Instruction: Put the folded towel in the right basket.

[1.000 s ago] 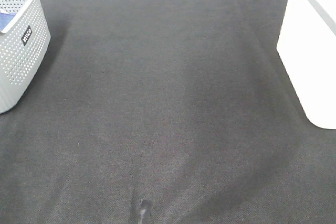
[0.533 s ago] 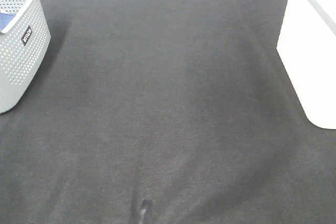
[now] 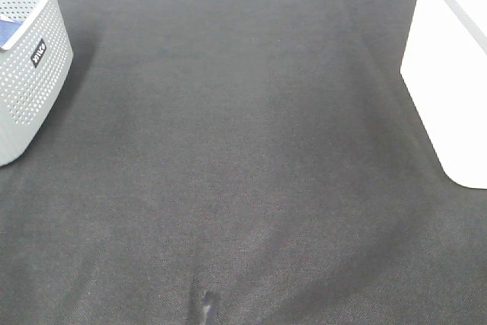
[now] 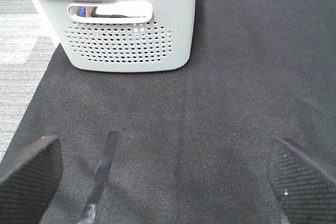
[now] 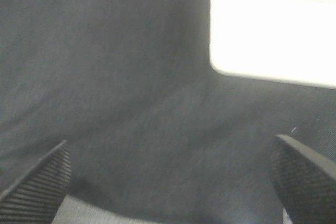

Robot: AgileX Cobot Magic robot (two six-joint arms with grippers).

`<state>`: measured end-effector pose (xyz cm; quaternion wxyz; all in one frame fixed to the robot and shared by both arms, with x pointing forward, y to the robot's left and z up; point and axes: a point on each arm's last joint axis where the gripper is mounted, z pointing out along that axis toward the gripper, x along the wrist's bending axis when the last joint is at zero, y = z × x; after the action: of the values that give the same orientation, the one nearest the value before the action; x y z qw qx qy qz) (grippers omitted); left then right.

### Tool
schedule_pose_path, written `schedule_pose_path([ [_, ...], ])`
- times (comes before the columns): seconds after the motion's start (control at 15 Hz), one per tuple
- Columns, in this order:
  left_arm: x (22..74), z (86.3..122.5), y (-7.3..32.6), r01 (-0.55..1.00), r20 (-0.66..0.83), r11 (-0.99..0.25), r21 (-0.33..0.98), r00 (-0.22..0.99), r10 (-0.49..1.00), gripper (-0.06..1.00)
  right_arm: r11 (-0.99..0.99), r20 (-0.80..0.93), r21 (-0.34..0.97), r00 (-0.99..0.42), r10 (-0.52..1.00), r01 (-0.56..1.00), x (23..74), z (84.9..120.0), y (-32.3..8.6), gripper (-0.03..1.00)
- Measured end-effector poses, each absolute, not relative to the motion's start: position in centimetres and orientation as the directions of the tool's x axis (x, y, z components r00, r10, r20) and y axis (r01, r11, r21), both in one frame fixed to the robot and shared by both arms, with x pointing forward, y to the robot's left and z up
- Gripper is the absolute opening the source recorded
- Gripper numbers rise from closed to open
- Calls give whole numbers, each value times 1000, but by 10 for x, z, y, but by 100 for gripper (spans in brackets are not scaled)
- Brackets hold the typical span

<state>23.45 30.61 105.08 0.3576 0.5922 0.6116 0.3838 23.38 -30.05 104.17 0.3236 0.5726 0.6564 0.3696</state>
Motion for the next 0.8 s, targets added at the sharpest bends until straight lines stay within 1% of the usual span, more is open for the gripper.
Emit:
schedule_pose_path([
  [0.13, 234, 1051, 306, 450, 17, 4, 893, -43, 999, 99, 76, -2, 845, -140, 990, 529, 235, 1037, -300, 96],
  [0.8, 234, 1051, 306, 450, 17, 4, 893, -43, 999, 99, 72, 6, 846, -145, 989, 529, 235, 1037, -299, 96],
])
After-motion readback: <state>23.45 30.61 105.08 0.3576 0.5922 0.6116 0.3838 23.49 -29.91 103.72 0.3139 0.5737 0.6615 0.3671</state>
